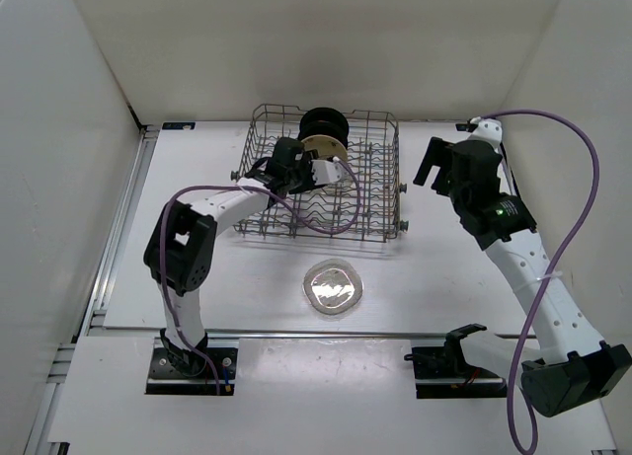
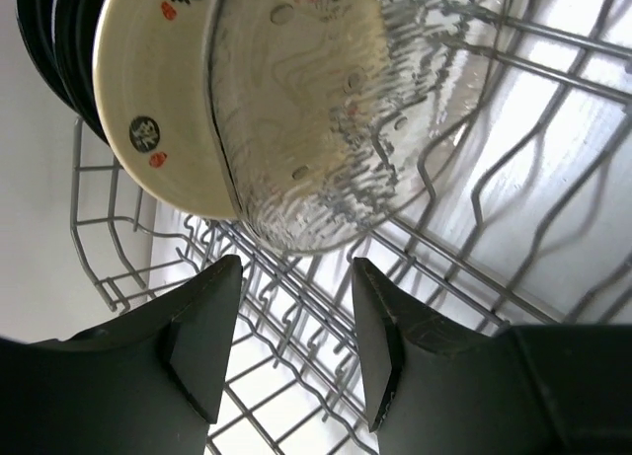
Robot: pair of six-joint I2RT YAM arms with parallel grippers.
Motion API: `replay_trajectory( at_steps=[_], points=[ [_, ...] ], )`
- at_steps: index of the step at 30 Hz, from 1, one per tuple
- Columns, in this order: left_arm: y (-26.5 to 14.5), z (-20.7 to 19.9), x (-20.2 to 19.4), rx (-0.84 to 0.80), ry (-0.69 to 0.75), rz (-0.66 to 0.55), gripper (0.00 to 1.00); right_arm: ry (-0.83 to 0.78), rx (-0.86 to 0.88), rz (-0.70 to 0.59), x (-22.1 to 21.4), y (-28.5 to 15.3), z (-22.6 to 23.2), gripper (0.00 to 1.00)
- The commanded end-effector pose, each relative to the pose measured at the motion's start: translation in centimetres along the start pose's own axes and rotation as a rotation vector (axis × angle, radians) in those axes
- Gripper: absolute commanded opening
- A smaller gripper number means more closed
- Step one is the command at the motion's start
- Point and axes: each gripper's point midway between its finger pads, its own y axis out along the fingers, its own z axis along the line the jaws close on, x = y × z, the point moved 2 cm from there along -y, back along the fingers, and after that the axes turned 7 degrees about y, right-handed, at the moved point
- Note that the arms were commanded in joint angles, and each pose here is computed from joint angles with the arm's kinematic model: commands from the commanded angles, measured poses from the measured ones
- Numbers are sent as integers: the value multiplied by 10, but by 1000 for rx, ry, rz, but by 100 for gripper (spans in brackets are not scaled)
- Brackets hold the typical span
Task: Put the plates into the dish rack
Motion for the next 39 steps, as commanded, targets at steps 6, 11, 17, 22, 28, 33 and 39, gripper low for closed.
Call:
replay_trajectory(
  at_steps=[6, 11, 17, 22, 28, 33, 39],
  points=[
    [-58, 40, 24, 94, -38, -98, 59, 36, 24, -27, 6, -1, 4, 99],
    [-94, 78, 34, 187, -151, -145, 62, 49, 36, -30, 10, -1, 9, 99],
    [-174, 149, 31, 378, -689, -289, 100, 70, 236, -50, 36, -9, 49, 99],
    [-216, 154, 9, 520, -1178, -207, 100, 70, 490, 43, 43, -21, 95, 97],
    [-239, 82, 8, 273, -1451, -216, 100, 347, 688, 409, -6, -31, 110, 100],
    [-255, 29, 8, 120, -1532, -253, 100, 322, 647, 634, -79, -64, 79, 100],
    [-263, 16, 0, 76, -1551, -272, 100, 306, 552, 632, -158, -86, 26, 100]
  ],
)
